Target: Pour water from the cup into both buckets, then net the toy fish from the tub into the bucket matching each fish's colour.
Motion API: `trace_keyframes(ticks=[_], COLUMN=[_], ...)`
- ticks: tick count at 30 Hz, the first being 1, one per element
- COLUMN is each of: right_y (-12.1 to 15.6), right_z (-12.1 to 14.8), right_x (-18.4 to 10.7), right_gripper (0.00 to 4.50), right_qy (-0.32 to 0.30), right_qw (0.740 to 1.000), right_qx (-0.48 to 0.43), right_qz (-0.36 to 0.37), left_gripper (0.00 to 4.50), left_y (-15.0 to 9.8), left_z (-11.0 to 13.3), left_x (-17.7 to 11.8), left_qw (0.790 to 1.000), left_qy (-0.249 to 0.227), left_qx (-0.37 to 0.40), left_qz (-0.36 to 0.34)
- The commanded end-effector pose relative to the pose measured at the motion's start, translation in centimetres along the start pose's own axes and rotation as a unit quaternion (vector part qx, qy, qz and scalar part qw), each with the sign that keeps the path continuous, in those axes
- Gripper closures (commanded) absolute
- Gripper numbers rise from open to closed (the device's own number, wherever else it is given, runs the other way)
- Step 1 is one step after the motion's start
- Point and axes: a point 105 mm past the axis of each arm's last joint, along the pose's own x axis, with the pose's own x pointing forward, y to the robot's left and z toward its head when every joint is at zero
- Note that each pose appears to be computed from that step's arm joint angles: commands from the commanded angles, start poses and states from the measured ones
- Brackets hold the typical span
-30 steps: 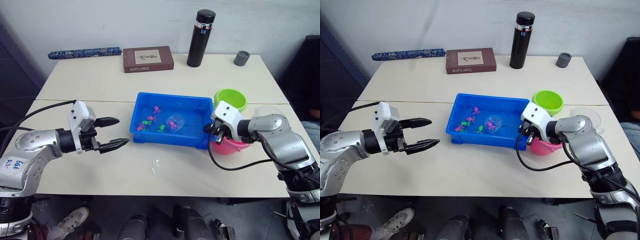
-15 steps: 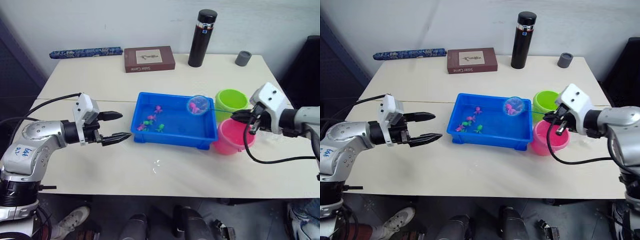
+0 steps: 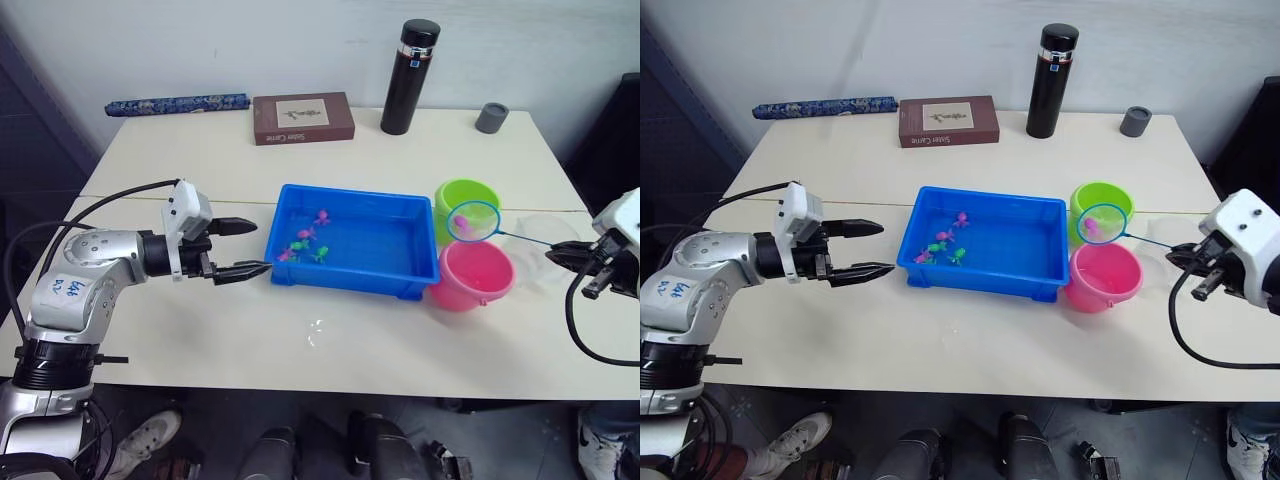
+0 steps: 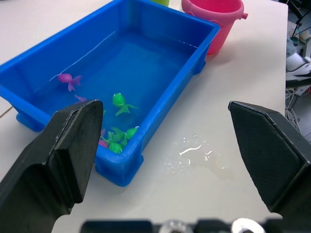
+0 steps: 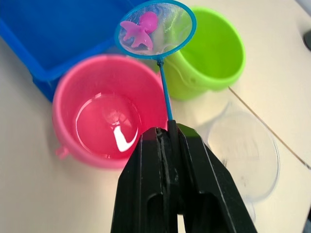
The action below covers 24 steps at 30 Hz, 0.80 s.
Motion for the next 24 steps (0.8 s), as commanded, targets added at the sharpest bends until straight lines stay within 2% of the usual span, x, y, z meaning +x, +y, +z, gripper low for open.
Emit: trace_keyframes(ticks=[1, 14, 18, 24], right_y=[-0.5, 1.3, 1.4, 1.5], right_z=[0.9, -0.3, -1.1, -1.7], right_x=[-1.7, -2.6, -2.7, -2.4], right_gripper=[4.5, 4.5, 4.5, 4.5], right_qy=[-0.009, -0.012, 0.007, 0.008], right_qw=[0.998, 0.986, 0.962, 0.924], right_qx=[-0.045, -0.142, -0.241, -0.337], right_qz=[-0.035, -0.086, -0.13, -0.18], left_gripper=[0.05, 0.05, 0.05, 0.05], left_y=[0.1, 0.5, 0.6, 0.7], left_z=[0.9, 1.0, 0.9, 0.8], left_x=[0.1, 0.6, 0.7, 1.0], left_qw=[1.0, 0.999, 0.999, 0.999], left_qy=[-0.008, -0.006, -0.004, -0.005], left_qx=[0.021, 0.023, 0.022, 0.019], left_qz=[-0.01, -0.024, -0.028, -0.035])
